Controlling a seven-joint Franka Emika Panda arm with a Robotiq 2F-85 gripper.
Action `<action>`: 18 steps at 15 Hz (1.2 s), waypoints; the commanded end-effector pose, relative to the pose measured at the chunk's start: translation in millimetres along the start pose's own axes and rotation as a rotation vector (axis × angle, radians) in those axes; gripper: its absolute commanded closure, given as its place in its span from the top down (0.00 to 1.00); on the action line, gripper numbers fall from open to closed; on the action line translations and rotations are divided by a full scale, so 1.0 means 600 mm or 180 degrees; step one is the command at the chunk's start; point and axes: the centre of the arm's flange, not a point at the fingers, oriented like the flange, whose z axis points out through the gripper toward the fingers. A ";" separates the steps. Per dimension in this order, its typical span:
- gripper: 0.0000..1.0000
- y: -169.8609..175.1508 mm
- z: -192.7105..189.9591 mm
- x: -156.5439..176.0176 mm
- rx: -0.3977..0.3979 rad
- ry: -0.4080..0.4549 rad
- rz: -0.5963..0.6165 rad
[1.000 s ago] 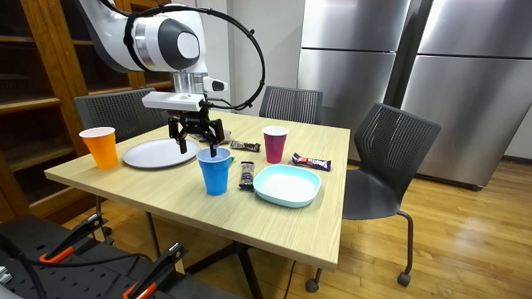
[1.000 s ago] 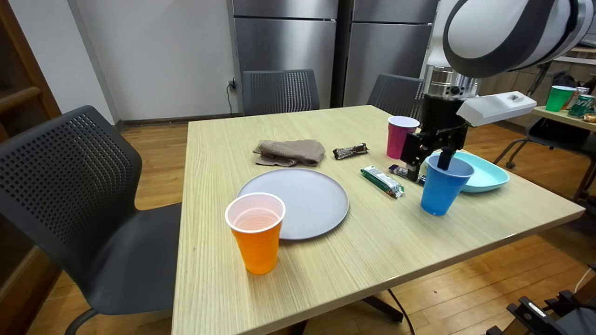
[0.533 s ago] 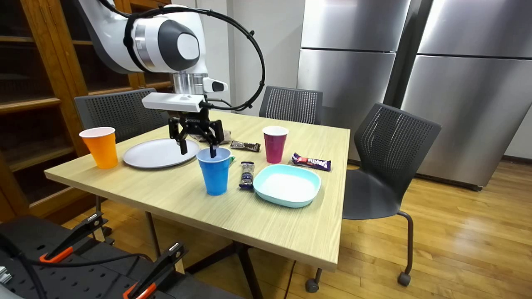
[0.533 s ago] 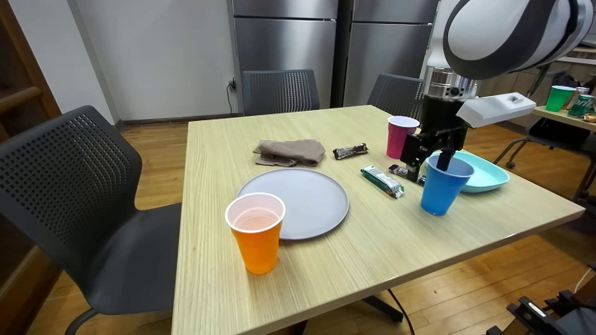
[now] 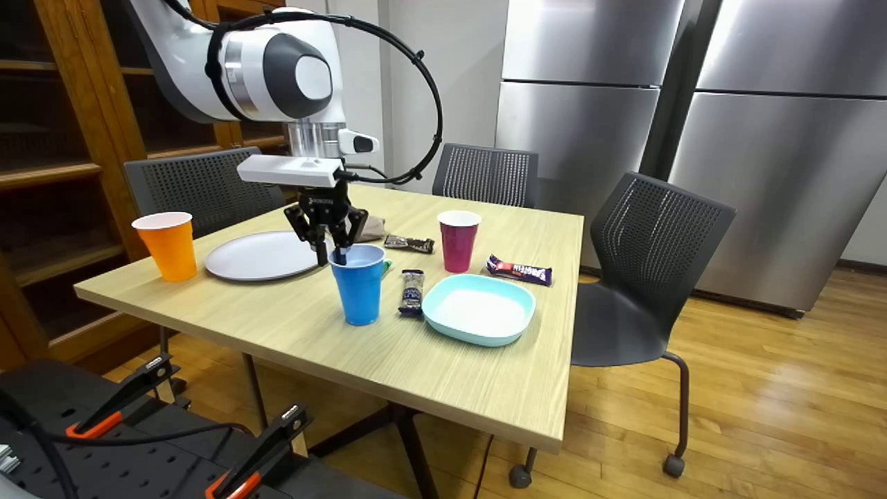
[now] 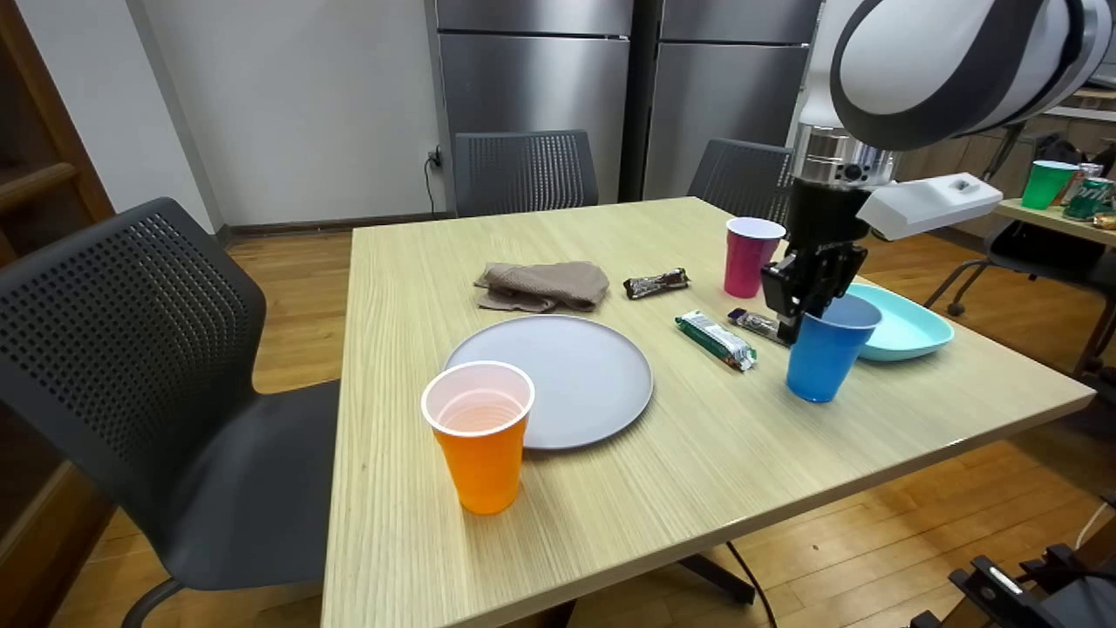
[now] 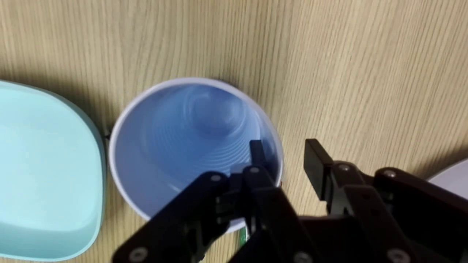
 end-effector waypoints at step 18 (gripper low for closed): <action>0.01 -0.063 -0.112 0.001 -0.0290 0.0349 -0.0323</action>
